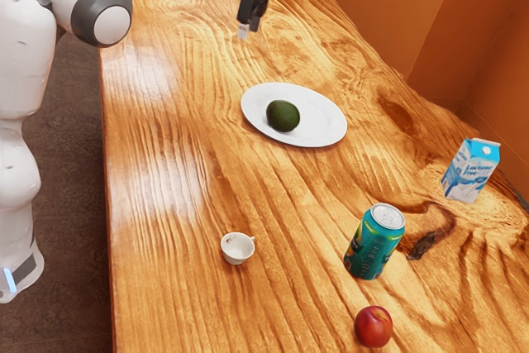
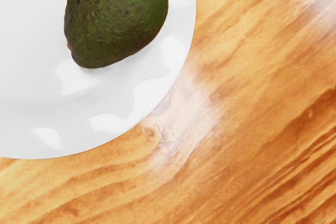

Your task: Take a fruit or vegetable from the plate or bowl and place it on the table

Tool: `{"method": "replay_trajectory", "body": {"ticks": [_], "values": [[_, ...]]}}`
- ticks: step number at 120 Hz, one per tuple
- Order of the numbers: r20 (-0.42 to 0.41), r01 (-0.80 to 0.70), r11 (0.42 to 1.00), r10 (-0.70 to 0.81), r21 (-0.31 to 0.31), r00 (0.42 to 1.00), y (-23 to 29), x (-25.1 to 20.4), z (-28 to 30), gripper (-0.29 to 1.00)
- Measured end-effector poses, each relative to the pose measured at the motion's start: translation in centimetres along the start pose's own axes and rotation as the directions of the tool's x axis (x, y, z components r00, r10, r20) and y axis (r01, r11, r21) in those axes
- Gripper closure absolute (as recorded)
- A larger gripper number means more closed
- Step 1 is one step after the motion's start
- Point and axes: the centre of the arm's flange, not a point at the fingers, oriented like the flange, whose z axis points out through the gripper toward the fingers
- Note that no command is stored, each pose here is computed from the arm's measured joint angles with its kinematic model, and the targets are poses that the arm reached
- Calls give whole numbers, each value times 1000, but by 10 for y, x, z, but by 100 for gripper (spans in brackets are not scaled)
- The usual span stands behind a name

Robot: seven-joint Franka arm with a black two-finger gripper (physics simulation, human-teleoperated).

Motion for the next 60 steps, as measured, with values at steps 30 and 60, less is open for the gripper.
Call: {"method": "replay_trajectory", "body": {"ticks": [30,60], "values": [[-1,-90,996,90,6,996,0,1,0,0],[-76,-159,962,180,223,981,69,-23,-116,0]]}}
